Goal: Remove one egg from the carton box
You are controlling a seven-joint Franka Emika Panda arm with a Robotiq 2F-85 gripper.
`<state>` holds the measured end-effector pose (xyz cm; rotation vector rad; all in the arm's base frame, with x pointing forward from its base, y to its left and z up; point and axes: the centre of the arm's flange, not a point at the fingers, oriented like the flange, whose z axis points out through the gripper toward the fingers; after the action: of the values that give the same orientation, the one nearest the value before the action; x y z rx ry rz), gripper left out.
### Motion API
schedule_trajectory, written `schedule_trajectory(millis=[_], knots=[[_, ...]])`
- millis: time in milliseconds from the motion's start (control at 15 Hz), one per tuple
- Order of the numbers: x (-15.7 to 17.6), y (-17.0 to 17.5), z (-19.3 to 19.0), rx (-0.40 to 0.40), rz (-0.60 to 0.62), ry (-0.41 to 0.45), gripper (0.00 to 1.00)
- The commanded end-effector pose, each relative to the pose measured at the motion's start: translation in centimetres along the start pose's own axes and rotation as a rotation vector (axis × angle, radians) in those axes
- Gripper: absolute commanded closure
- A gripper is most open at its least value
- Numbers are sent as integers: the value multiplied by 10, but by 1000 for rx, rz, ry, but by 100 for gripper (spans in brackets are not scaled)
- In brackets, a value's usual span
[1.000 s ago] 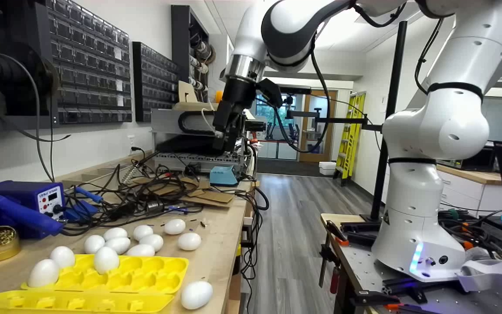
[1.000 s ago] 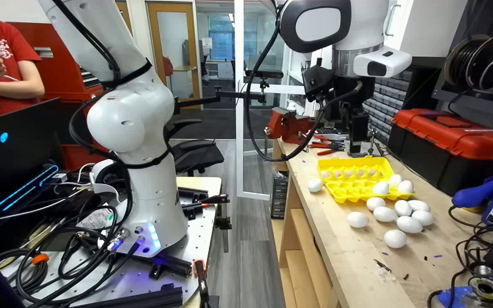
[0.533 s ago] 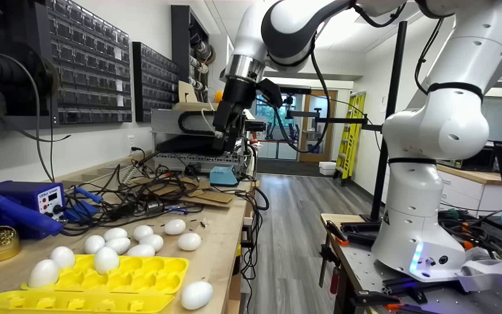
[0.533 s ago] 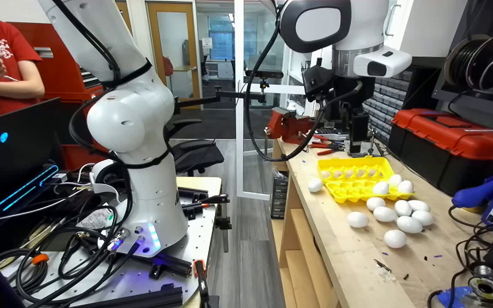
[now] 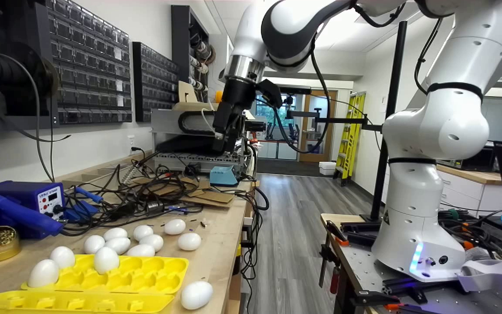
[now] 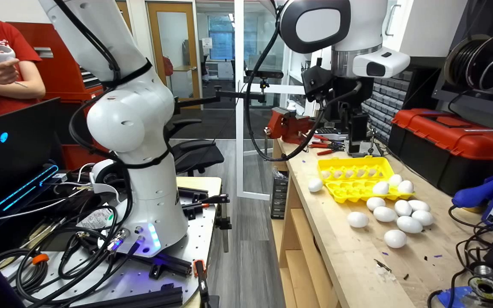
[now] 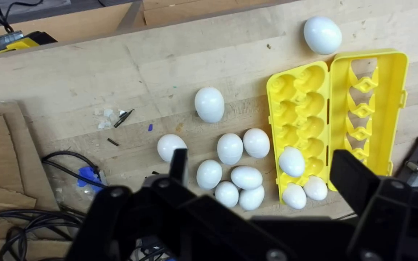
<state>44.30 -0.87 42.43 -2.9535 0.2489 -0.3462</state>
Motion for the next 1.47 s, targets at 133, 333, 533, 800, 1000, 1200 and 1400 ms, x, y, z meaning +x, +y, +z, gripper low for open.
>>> schedule_trajectory(millis=[133,333,533,800,1000,1200,1400], knots=[[13,-21,21,-17,-52,3,0],[24,-39,34,-27,-95,18,0],[40,-55,51,-40,-143,39,0],[68,-77,79,-66,-212,58,0],[84,-90,99,-81,-261,54,0],[94,-100,114,-88,-295,48,0],[85,-95,115,-80,-294,27,0]])
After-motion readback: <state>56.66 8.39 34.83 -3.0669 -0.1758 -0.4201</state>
